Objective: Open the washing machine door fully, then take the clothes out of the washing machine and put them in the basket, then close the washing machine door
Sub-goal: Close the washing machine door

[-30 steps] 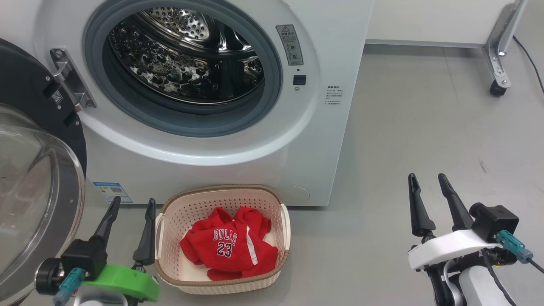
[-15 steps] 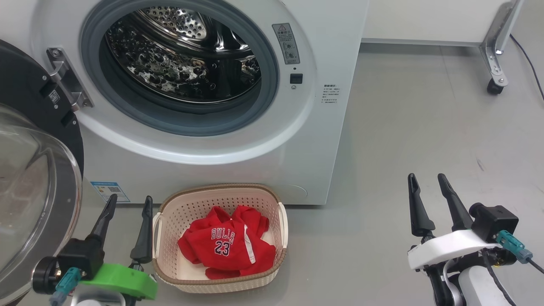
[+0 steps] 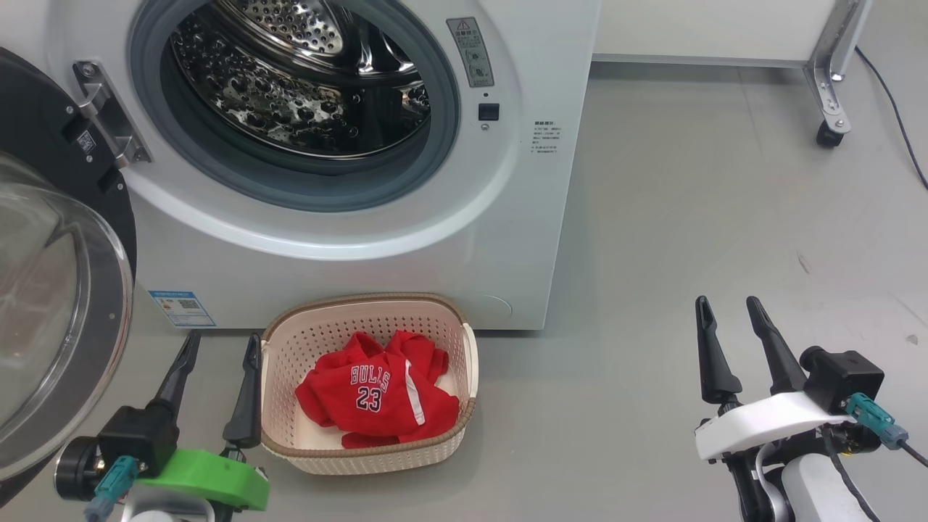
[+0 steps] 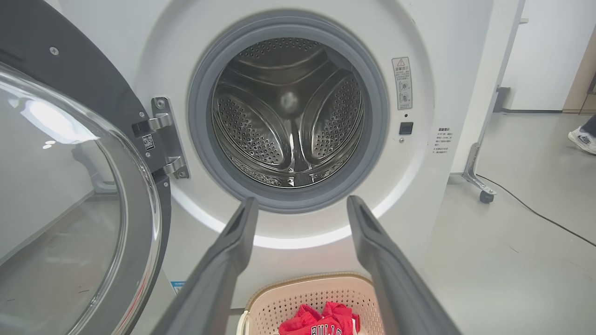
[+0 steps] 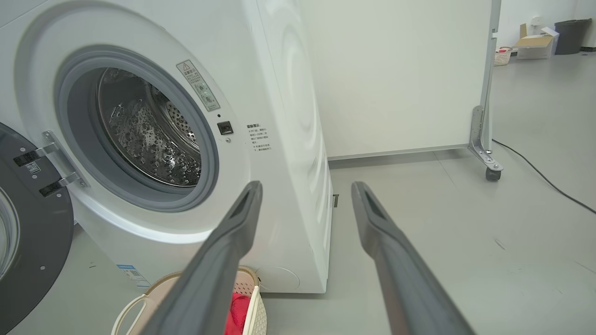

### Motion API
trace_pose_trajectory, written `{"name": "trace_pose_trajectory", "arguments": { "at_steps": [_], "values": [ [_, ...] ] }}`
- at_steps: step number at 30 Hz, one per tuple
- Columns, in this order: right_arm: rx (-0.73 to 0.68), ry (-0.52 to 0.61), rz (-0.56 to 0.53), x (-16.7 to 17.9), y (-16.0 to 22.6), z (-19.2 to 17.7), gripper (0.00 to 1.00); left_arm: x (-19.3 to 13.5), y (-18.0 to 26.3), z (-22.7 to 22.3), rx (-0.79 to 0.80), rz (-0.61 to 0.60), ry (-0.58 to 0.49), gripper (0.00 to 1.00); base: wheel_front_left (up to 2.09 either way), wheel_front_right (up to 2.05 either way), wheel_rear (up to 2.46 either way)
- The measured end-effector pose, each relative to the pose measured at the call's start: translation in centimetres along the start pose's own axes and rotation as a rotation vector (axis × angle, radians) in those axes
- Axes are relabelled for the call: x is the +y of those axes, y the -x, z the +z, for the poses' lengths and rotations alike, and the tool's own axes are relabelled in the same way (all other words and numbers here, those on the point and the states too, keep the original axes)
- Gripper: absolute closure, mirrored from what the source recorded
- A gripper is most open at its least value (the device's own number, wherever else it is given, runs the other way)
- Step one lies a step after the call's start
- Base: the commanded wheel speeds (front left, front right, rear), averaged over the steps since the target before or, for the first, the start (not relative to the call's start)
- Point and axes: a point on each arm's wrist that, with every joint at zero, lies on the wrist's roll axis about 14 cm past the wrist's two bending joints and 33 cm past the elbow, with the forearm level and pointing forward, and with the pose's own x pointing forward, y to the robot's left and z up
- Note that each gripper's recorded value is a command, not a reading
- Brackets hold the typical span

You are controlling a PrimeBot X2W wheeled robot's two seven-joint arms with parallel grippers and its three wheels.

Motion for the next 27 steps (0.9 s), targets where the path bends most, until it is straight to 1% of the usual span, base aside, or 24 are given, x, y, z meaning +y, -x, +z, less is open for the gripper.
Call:
{"name": "trace_pose_trajectory", "arguments": {
  "at_steps": [13, 27],
  "values": [
    [0.004, -0.001, 0.000, 0.00, -0.02, -0.13, 0.00, 0.06, -0.01, 0.08, -0.002, 0.001, -0.012, 0.00, -1.11, 1.28, -0.17],
    [0.013, 0.000, 0.004, 0.12, 0.01, -0.43, 0.00, -0.01, -0.03, 0.32, -0.010, -0.001, -0.016, 0.00, -0.71, 0.71, 0.00]
  ]
}}
